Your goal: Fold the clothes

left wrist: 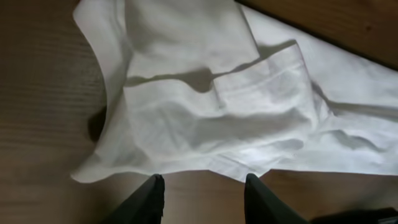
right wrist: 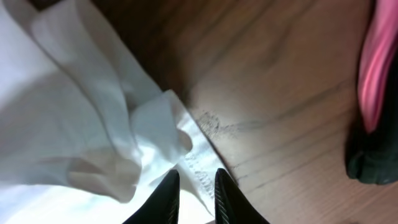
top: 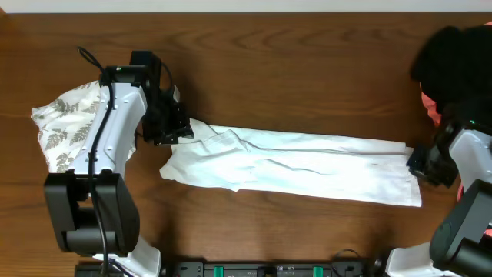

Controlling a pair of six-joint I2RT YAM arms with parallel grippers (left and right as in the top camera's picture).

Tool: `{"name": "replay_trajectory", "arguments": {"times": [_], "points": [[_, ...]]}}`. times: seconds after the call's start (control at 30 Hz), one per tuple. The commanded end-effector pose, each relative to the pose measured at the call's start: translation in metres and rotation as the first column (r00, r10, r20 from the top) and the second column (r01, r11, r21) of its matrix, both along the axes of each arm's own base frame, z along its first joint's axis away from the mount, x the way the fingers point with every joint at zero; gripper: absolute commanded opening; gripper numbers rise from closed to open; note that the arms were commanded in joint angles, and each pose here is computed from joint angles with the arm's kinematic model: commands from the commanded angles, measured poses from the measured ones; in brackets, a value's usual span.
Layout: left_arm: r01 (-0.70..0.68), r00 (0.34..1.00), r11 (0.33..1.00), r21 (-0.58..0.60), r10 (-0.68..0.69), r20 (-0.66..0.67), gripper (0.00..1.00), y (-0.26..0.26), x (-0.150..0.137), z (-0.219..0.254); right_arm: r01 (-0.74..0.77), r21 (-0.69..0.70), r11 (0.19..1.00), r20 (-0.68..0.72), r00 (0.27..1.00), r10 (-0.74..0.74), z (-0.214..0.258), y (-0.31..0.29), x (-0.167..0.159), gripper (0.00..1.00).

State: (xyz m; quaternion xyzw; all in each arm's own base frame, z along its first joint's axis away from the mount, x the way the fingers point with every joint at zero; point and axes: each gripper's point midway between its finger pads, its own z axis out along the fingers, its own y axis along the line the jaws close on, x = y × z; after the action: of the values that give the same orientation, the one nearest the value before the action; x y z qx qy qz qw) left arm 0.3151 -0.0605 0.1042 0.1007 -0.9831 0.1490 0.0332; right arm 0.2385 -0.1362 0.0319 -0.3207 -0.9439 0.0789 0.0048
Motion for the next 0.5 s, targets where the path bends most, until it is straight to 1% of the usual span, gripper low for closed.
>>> {"name": "replay_trajectory", "arguments": {"times": [0.0,0.03,0.1,0.13,0.2,0.27,0.33,0.47], "points": [[-0.004,1.0,1.0,0.001,0.004,0.016,0.43,0.001,-0.001,0.005,-0.049,0.033,0.998,0.113,0.993,0.045,0.019,0.006,0.019,0.19],[-0.004,1.0,1.0,0.001,0.004,0.017,0.42,0.001,-0.001,0.005,-0.081,0.051,0.995,0.142,0.987,0.073,0.023,0.01,0.024,0.2],[-0.004,1.0,1.0,0.001,0.004,0.021,0.42,0.001,0.0,0.005,-0.183,0.106,0.977,0.255,0.955,0.151,0.043,0.025,0.043,0.2],[-0.004,1.0,1.0,0.0,0.004,0.022,0.42,0.001,0.0,0.005,-0.245,0.13,0.961,0.32,0.927,0.193,0.054,0.035,0.053,0.2],[0.0,1.0,1.0,-0.003,0.0,0.029,0.42,-0.001,0.002,0.005,-0.375,0.179,0.91,0.469,0.845,0.256,0.079,0.061,0.073,0.14],[0.009,0.999,1.0,-0.018,-0.008,0.04,0.43,-0.006,0.004,0.006,-0.437,0.206,0.876,0.549,0.792,0.267,0.096,0.08,0.082,0.11],[0.024,0.998,0.999,-0.024,-0.023,0.054,0.42,-0.012,0.006,0.006,-0.459,0.223,0.86,0.552,0.786,0.277,0.097,0.09,0.081,0.11],[0.06,0.996,0.998,-0.023,-0.058,0.073,0.42,-0.024,0.008,0.007,-0.453,0.274,0.848,0.503,0.819,0.275,0.077,0.102,0.075,0.12]]}}
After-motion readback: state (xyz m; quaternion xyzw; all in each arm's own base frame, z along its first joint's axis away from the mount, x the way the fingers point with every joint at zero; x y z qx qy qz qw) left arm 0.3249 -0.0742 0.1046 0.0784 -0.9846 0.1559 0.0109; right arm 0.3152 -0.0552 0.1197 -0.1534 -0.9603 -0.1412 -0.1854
